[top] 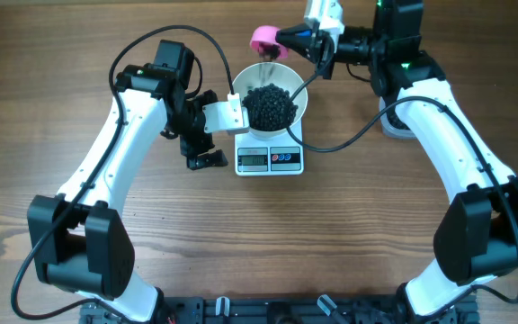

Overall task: Scoop item into bowl and weigh 150g on scale
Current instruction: 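Raise the empty scoop with the right gripper and carry it to the tub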

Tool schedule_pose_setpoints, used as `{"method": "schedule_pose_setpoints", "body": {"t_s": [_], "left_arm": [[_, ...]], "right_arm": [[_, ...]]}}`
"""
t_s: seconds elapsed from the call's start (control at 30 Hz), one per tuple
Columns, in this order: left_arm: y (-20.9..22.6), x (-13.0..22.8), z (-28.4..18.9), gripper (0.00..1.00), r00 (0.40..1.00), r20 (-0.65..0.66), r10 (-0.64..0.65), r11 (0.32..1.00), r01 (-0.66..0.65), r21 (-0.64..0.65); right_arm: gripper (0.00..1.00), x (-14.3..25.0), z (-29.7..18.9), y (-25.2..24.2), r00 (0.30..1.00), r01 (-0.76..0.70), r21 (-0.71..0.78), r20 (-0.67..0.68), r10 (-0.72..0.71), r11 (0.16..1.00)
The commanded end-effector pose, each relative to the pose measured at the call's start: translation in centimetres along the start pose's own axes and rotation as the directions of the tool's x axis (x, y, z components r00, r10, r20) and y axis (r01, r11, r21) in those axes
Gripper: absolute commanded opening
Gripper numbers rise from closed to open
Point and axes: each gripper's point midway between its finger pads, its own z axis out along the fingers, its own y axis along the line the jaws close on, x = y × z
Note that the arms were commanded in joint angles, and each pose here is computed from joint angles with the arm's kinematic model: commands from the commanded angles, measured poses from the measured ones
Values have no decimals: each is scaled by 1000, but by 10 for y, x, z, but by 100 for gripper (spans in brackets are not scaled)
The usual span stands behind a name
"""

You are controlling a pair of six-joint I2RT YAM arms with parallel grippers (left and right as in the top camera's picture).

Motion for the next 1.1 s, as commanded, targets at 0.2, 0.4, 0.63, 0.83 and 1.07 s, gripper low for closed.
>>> {"method": "schedule_pose_setpoints", "body": {"t_s": [0.2,0.4,0.63,0.83,1.07], "left_arm": [[-4,-3,3,100,1000,19,18,1000,-18,18],[-4,-3,3,100,1000,19,18,1000,-18,18],[-4,-3,3,100,1000,19,18,1000,-18,18],[-4,-3,3,100,1000,19,18,1000,-18,18],[-4,-3,3,100,1000,19,18,1000,-18,18]], "right_arm": [[4,-3,-5,-4,996,84,38,-34,-83,996],[4,-1,-6,-3,997,73,35,-40,-71,997],[4,2,-6,-10,995,81,71,-60,-77,994],[4,18,-13,-38,986,78,227,-164,-41,971],[4,36,-19,-38,966,-136,275,-178,190,952]]}}
